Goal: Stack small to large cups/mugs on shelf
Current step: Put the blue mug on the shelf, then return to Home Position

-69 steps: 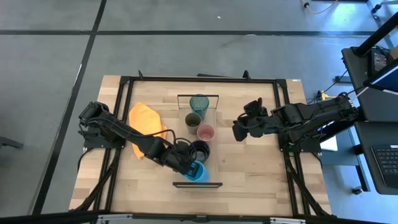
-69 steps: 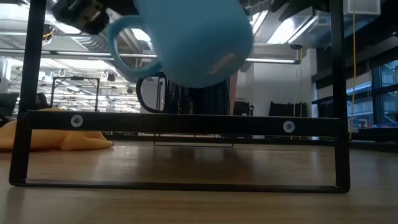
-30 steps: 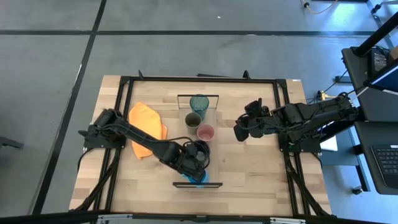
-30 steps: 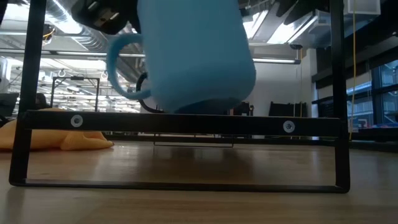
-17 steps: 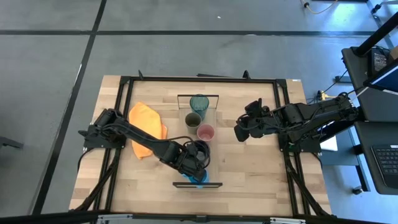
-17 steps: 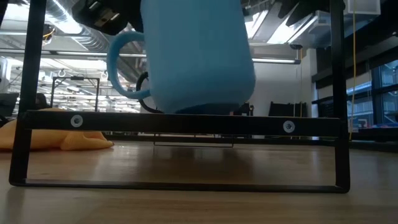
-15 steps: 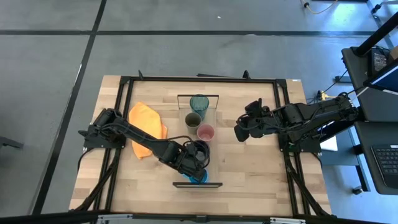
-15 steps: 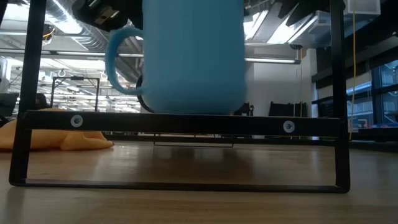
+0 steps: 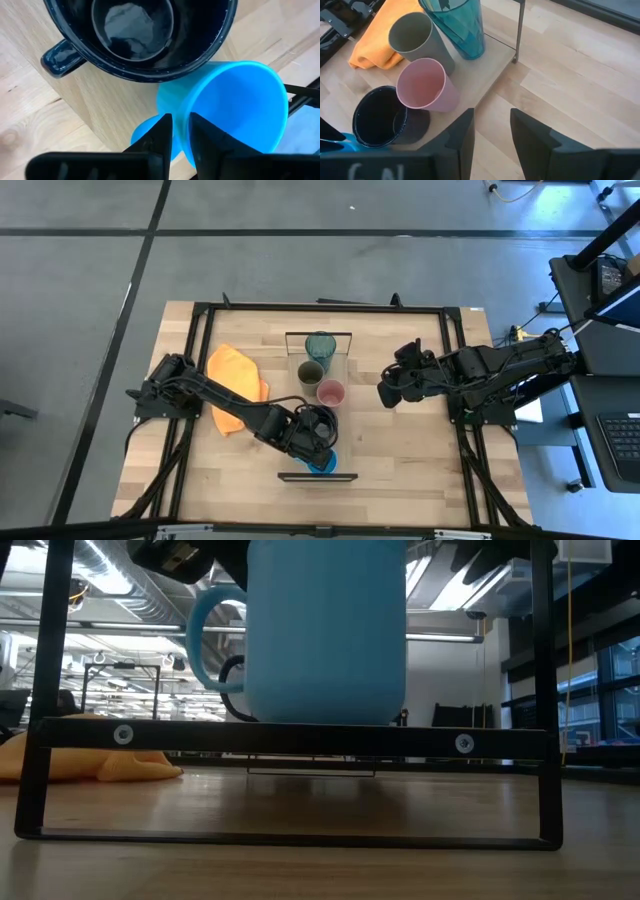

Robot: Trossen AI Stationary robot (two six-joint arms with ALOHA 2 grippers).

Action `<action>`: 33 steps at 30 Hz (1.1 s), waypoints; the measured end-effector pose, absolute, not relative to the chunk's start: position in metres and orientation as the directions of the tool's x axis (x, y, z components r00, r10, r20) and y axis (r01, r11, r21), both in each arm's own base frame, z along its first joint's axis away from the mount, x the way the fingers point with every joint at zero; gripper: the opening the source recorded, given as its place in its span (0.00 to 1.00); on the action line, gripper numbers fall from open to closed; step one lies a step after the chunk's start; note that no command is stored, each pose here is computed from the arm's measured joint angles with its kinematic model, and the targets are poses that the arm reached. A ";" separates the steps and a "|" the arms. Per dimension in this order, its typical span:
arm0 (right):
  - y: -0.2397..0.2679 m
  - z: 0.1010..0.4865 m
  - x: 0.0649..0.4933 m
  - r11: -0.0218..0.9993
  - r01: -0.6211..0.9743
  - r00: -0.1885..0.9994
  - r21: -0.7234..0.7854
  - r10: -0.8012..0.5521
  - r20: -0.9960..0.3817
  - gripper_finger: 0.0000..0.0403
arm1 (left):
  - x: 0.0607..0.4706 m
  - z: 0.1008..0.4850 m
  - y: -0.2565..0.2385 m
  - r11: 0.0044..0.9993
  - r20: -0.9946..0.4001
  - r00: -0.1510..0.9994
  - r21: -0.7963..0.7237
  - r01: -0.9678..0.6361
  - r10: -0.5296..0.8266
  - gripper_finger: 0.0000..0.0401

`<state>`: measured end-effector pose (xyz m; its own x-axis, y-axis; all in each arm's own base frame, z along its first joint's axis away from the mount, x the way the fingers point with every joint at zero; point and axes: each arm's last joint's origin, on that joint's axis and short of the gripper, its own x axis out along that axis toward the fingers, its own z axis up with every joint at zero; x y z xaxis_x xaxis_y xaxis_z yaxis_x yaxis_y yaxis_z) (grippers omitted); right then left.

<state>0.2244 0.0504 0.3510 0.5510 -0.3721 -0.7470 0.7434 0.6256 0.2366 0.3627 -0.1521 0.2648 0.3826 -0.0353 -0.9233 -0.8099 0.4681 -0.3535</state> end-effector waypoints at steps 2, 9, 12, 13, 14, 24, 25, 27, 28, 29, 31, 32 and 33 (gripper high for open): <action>0.050 0.351 0.224 0.626 0.744 0.550 0.236 -0.372 -0.747 0.32 | 0.363 0.265 -0.152 0.468 -0.924 0.381 -0.352 -0.811 -0.034 0.15; 0.050 0.351 0.224 0.626 0.744 0.550 0.235 -0.373 -0.748 0.32 | 0.358 0.272 -0.149 0.462 -0.923 0.382 -0.353 -0.813 -0.032 0.15; 0.050 0.351 0.224 0.625 0.744 0.550 0.235 -0.373 -0.748 0.32 | 0.353 0.282 -0.146 0.455 -0.915 0.404 -0.367 -0.811 -0.017 0.15; 0.050 0.351 0.224 0.626 0.744 0.550 0.236 -0.372 -0.747 0.32 | 0.350 0.286 -0.145 0.449 -0.911 0.413 -0.372 -0.813 -0.006 0.15; 0.050 0.351 0.224 0.625 0.744 0.550 0.236 -0.372 -0.747 0.32 | 0.347 0.291 -0.144 0.448 -0.907 0.420 -0.372 -0.813 0.010 0.15; 0.052 0.352 0.227 0.632 0.726 0.574 0.273 -0.337 -0.746 0.32 | 0.309 0.354 -0.126 0.612 -0.793 0.603 -0.438 -0.659 0.083 0.15; 0.053 0.352 0.227 0.635 0.717 0.578 0.287 -0.312 -0.754 0.32 | 0.304 0.361 -0.123 0.621 -0.780 0.620 -0.448 -0.643 0.080 0.15; 0.055 0.352 0.228 0.644 0.697 0.583 0.315 -0.253 -0.772 0.32 | 0.294 0.374 -0.119 0.649 -0.754 0.653 -0.459 -0.607 0.076 0.15; 0.055 0.352 0.228 0.648 0.688 0.582 0.325 -0.225 -0.782 0.32 | 0.289 0.379 -0.116 0.671 -0.741 0.666 -0.452 -0.587 0.083 0.15; 0.056 0.351 0.228 0.651 0.679 0.580 0.339 -0.193 -0.791 0.32 | 0.283 0.385 -0.113 0.699 -0.732 0.677 -0.442 -0.563 0.082 0.15; 0.058 0.351 0.228 0.651 0.662 0.579 0.372 -0.129 -0.805 0.32 | 0.272 0.397 -0.108 0.724 -0.709 0.701 -0.447 -0.525 0.070 0.15; 0.059 0.351 0.229 0.647 0.654 0.578 0.392 -0.094 -0.810 0.32 | 0.266 0.403 -0.105 0.722 -0.695 0.716 -0.462 -0.515 0.065 0.15; 0.061 0.352 0.230 0.634 0.649 0.584 0.421 -0.060 -0.810 0.32 | 0.260 0.408 -0.103 0.724 -0.680 0.730 -0.470 -0.505 0.068 0.15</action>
<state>0.2296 0.0606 0.3518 0.5839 -0.0602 -0.8096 0.6487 0.6342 0.4207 0.2602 -0.1028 0.4079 0.7304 0.0678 -0.6797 -0.5049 0.7238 -0.4703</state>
